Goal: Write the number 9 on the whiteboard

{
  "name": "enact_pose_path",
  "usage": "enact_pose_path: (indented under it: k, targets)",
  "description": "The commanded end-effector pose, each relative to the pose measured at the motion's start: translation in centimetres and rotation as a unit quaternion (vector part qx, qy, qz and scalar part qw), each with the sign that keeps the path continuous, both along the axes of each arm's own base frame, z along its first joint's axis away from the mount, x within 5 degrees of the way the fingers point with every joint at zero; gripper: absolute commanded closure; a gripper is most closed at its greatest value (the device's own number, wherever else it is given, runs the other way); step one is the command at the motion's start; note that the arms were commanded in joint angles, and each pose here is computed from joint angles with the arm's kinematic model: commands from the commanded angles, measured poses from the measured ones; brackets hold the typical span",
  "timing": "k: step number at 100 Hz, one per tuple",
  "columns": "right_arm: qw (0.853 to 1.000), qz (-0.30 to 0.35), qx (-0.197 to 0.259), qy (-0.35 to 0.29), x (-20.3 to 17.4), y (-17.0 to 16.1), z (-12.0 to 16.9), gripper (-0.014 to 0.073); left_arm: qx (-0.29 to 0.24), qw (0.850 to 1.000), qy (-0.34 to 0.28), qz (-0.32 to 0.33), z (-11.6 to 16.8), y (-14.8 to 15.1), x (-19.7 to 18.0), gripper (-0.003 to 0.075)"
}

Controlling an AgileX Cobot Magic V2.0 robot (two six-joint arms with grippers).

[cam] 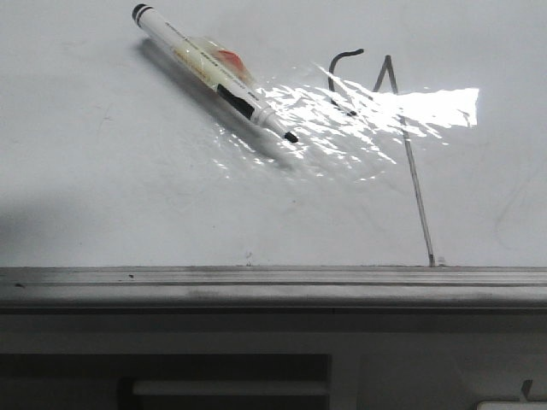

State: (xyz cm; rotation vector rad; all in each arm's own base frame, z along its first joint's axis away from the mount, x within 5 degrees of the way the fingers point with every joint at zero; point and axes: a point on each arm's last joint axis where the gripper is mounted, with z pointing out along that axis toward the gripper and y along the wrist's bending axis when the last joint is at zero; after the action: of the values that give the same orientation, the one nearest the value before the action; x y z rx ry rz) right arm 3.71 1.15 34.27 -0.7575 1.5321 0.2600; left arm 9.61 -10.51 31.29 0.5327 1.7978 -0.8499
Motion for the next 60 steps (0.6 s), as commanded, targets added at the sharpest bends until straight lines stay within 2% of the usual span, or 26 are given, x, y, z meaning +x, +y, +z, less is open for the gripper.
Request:
enact_pose_path:
  k: [1, 18, 60]
  targets:
    - [0.999, 0.005, 0.029, -0.046, -0.6, -0.5, -0.1, 0.0655, -0.029, 0.998, -0.043, 0.02, 1.1, 1.0, -0.6, 0.0741]
    - [0.998, 0.004, 0.039, -0.054, -1.1, -1.2, -1.2, 0.0657, -0.04, 0.998, -0.053, 0.019, 1.1, 1.7, -1.4, 0.0741]
    - [0.998, 0.004, 0.038, -0.053, -1.2, -1.2, -1.3, 0.0657, -0.039, 0.998, -0.052, 0.019, 1.0, 1.7, -1.4, 0.0741]
